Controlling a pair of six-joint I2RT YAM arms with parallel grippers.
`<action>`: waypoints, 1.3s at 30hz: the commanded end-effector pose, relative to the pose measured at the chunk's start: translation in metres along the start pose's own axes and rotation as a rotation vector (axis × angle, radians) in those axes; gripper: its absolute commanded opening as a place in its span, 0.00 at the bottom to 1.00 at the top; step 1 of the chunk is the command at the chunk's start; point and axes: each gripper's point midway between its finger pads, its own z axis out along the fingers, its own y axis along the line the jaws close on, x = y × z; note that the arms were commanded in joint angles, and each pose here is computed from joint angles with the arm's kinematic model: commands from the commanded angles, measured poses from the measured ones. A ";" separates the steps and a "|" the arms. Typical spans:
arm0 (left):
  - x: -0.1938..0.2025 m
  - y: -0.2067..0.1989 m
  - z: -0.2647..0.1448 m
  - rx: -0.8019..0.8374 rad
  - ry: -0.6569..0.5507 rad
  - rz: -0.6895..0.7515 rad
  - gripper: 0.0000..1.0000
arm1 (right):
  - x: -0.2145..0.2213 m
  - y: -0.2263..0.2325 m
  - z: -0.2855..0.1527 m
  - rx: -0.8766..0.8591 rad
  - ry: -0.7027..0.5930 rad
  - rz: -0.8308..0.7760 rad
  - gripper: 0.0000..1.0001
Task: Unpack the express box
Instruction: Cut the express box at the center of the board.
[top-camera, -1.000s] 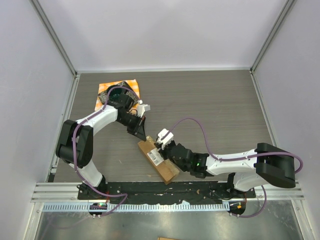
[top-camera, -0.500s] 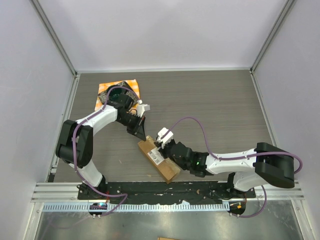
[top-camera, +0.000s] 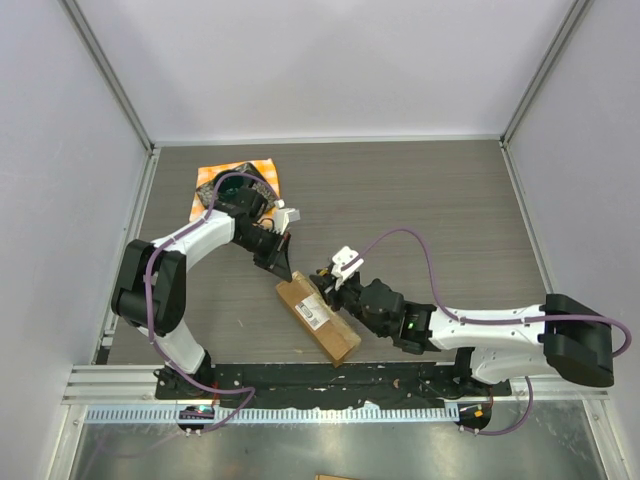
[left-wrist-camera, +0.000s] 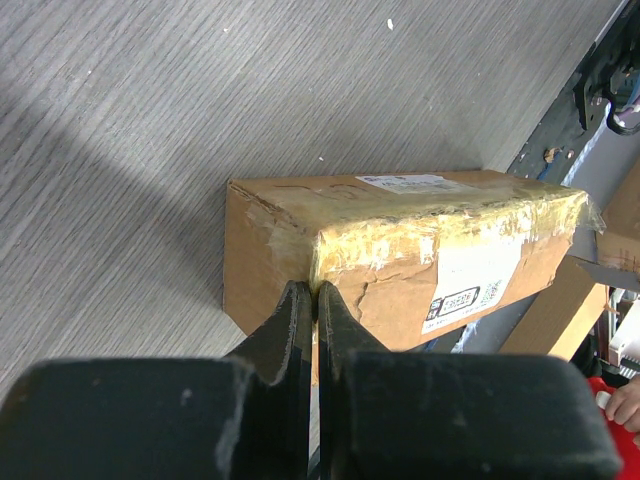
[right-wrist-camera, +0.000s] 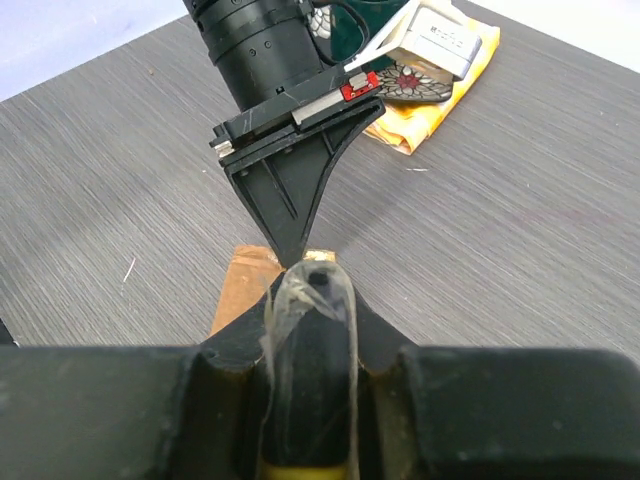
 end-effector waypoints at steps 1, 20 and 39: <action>0.011 0.038 -0.001 -0.166 0.042 0.015 0.00 | -0.004 0.001 0.003 -0.004 -0.028 0.043 0.01; 0.013 0.038 -0.001 -0.164 0.043 0.019 0.00 | 0.033 -0.008 0.008 0.017 0.040 0.030 0.01; 0.012 0.038 -0.003 -0.171 0.040 0.017 0.00 | 0.076 -0.015 -0.006 0.032 0.159 0.021 0.01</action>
